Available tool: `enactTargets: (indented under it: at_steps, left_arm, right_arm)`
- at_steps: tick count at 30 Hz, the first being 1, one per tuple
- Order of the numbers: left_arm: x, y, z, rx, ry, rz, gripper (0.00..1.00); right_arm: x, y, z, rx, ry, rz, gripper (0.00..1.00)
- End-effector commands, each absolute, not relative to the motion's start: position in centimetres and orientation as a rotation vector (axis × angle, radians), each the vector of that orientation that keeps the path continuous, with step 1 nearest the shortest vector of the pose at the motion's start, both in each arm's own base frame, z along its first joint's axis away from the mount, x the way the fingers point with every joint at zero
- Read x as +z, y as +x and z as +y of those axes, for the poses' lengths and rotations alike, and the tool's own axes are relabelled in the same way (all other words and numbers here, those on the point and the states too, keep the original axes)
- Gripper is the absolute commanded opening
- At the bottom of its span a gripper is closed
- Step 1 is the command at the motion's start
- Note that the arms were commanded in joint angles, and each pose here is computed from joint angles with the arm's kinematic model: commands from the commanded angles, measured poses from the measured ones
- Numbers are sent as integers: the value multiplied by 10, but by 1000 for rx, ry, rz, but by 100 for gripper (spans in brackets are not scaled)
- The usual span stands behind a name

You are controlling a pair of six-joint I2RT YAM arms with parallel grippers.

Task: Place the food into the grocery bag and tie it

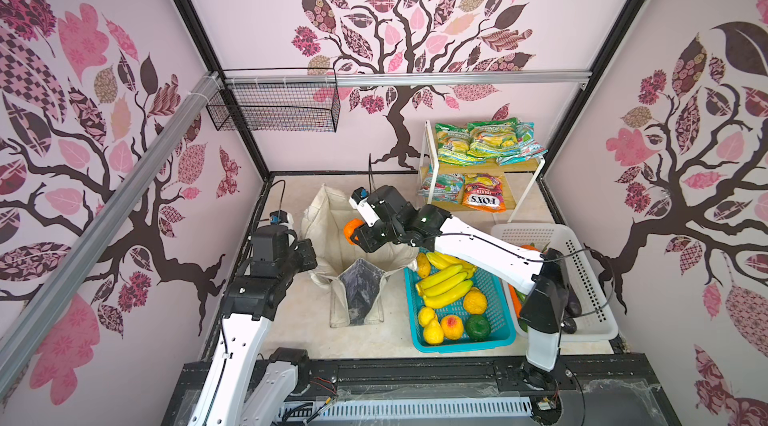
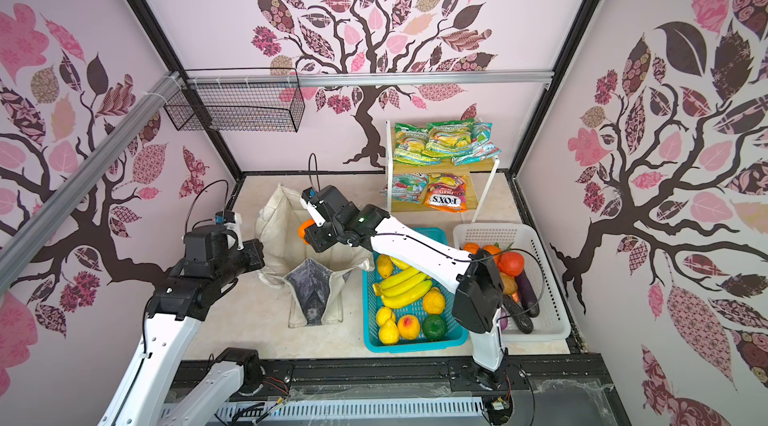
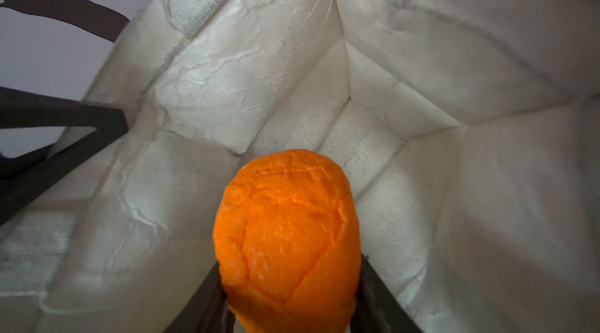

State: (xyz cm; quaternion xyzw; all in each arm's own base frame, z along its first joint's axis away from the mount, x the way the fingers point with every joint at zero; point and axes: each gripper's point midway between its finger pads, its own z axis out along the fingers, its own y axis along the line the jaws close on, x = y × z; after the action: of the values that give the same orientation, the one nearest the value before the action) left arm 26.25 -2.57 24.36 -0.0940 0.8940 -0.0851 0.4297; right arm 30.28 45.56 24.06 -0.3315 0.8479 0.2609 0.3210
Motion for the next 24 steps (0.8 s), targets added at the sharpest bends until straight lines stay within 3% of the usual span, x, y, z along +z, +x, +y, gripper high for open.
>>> enactTargets:
  at_steps: [1,11,24]
  left_arm:
    - [232,261,-30,-230,-203,2266,0]
    - [231,261,-28,-221,-221,2263,0]
    - [234,259,-18,-163,-263,2240,0]
  right_arm:
    - [221,304,474,685,-954,2237,30]
    - [151,311,504,692,-1013,2311,29]
    - [78,350,504,495,-825,2444,31]
